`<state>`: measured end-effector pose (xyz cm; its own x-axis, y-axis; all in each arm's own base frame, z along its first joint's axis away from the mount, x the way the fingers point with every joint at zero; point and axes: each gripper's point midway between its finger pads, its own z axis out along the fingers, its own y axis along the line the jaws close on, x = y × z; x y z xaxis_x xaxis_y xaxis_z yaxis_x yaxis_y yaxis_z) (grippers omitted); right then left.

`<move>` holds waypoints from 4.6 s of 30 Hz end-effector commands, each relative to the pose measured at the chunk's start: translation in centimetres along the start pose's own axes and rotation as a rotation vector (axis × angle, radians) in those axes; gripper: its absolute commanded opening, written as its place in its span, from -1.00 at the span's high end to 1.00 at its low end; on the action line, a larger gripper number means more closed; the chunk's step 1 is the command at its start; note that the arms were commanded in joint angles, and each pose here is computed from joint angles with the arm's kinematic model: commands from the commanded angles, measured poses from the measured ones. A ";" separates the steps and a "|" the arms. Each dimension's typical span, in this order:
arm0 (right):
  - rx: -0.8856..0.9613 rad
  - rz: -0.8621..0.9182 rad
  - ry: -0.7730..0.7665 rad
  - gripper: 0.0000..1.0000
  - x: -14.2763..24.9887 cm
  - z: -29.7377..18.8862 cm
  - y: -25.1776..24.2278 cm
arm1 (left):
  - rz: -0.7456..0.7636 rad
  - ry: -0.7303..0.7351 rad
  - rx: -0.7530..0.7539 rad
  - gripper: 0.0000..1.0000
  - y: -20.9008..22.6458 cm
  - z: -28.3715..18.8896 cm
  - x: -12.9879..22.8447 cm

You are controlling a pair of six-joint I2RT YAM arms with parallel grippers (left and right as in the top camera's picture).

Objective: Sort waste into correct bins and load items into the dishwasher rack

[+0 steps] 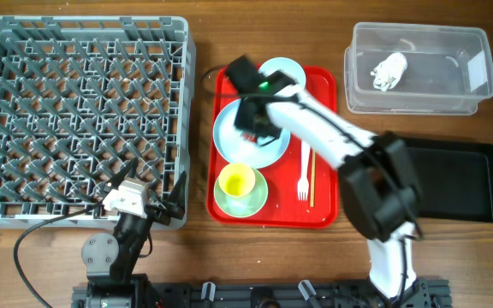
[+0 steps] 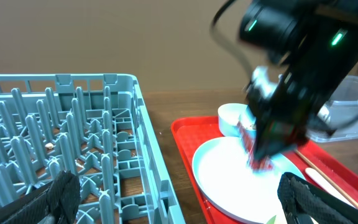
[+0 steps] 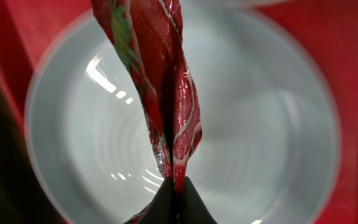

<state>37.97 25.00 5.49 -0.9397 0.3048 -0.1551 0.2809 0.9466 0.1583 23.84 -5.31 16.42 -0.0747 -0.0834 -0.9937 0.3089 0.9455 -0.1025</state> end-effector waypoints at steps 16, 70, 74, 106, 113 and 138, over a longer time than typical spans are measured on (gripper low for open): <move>-0.031 0.671 -0.514 0.85 -23.9 -10.8 -26.1 | 0.012 0.012 -0.006 -1.00 0.1 0.0 0.3; -0.268 -0.191 -0.074 -0.99 -0.4 -18.4 -6.3 | 0.012 0.012 -0.006 -1.00 0.1 0.0 0.3; 0.039 -0.003 -0.273 -0.99 -6.8 -18.8 -15.7 | 0.012 0.012 -0.006 -1.00 0.1 0.0 0.3; 0.239 0.164 -0.387 -0.99 -10.3 -20.3 -23.5 | -0.387 0.240 0.840 -0.99 -12.7 -1.4 -17.0; 0.239 0.164 -0.387 -0.99 -10.3 -20.3 -23.5 | -0.529 0.524 0.849 -1.00 -12.6 4.7 -14.0; 0.238 0.164 -0.390 -1.00 -10.4 -20.3 -23.5 | -0.054 1.049 0.427 -1.00 -21.3 4.2 -8.3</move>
<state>37.44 -2.33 22.36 -0.7586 0.4383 -0.4821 0.5011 0.8654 -0.0017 24.62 -22.53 28.58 -0.7840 0.2576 -0.5648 0.4643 0.8473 -0.2579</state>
